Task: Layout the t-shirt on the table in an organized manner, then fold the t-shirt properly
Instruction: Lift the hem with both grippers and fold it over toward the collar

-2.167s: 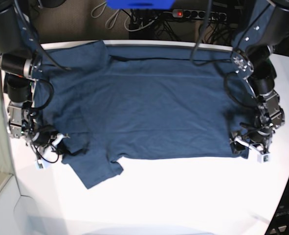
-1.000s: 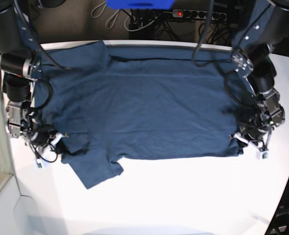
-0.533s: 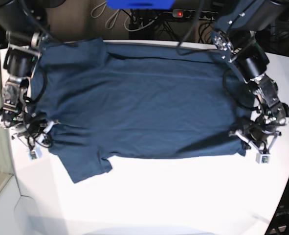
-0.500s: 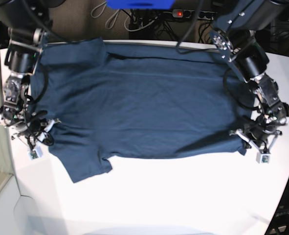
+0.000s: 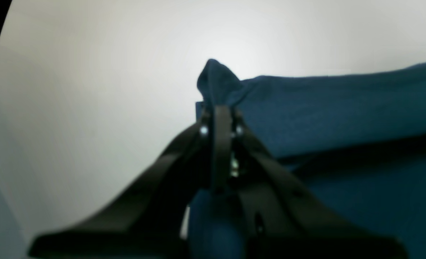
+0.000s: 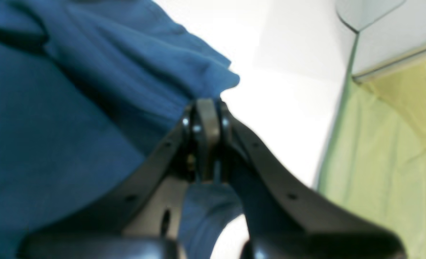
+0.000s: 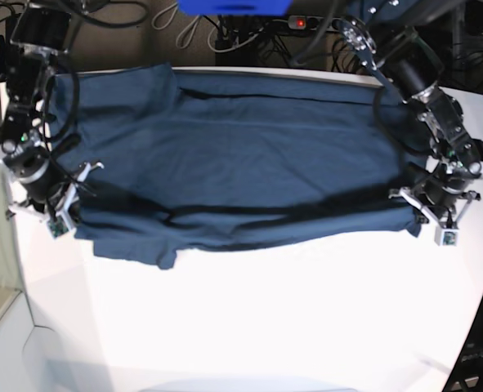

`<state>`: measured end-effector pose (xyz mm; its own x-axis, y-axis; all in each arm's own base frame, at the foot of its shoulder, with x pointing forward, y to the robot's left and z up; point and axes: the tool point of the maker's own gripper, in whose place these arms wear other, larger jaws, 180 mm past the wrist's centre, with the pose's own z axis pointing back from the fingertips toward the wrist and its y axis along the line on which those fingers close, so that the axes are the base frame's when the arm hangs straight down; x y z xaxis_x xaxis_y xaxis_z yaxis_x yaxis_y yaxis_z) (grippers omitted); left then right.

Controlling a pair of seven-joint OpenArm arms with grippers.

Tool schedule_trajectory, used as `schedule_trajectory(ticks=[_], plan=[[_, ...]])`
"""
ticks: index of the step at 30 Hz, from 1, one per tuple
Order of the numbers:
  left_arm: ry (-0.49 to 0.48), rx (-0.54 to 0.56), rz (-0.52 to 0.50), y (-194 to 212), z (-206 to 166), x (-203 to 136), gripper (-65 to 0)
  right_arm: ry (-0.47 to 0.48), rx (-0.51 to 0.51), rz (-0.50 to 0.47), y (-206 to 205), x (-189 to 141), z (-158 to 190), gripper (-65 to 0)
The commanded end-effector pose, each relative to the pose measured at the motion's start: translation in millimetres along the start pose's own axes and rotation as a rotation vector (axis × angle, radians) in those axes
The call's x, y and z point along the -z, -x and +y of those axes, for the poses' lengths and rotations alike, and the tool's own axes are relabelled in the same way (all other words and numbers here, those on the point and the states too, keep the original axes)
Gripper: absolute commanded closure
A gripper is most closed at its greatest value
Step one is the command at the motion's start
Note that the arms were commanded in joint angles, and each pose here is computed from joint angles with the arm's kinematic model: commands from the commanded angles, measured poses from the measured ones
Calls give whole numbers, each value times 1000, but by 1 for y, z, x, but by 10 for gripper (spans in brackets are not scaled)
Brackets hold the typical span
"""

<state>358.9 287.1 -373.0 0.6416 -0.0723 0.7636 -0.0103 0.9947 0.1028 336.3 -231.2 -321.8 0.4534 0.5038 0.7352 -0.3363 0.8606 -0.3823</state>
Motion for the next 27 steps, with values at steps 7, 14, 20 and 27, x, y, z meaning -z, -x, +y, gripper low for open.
schedule_trajectory(ticks=[7, 14, 20, 27], plan=[[-87, -38, -23, -11, 29, -31, -1, 26, -70, -52, -11, -34, 5, 0], [-141, 2, -3, -2, 38, -54, -1, 80, -48, -14, 8, -57, -4, 0], [-175, 46, 7, 8, 41, -73, -1, 76, -31, 40, 32, -67, 1, 0], [-165, 56, 81, 41, 39, -78, -1, 33, -25, 94, 54, -74, 18, 0]])
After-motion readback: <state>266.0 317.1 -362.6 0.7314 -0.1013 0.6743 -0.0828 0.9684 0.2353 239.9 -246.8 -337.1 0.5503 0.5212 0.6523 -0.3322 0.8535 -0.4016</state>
